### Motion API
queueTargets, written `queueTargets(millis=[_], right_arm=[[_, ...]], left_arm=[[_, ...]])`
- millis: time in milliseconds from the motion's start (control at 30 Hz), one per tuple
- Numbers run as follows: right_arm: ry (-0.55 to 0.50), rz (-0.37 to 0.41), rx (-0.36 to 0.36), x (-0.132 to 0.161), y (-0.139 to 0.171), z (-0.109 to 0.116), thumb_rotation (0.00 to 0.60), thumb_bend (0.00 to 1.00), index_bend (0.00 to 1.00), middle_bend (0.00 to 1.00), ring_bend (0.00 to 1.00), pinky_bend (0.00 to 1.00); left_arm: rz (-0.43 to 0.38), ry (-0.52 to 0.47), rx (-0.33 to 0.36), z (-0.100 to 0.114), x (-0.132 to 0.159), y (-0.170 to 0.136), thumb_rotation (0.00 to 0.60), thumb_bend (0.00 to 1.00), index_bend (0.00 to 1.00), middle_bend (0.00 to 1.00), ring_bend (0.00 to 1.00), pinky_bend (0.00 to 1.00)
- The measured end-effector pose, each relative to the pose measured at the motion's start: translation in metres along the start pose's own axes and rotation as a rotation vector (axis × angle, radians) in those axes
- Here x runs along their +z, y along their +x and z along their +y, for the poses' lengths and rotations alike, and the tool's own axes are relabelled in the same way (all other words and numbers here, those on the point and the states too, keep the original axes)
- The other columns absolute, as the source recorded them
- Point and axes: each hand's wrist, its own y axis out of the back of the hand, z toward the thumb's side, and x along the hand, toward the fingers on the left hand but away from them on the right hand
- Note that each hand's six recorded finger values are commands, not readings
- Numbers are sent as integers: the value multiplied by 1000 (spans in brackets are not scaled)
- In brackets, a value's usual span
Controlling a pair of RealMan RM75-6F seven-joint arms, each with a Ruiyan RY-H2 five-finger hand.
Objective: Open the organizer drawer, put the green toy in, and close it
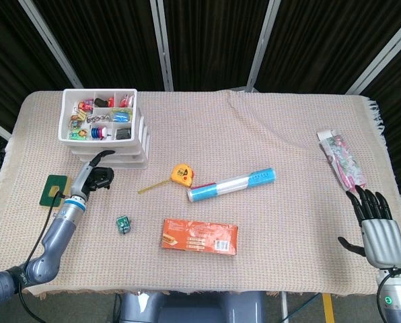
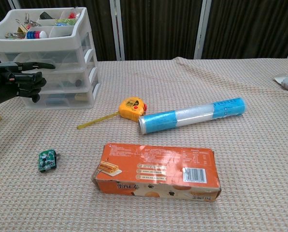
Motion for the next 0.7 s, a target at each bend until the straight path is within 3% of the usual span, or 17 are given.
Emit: queueTargets(millis=[267,700], right_arm=[[-15,3,10,0,1,0,600,5,93,0,0,19],[-6,10,20,4,2,-4,600,6,93,0,0,19]], left_arm=[[27,-55,-17,-3,-8,0,600,689,396,805,786,665],[2,-78,-21,1,-12,-14,600,690,416,805,786,664]])
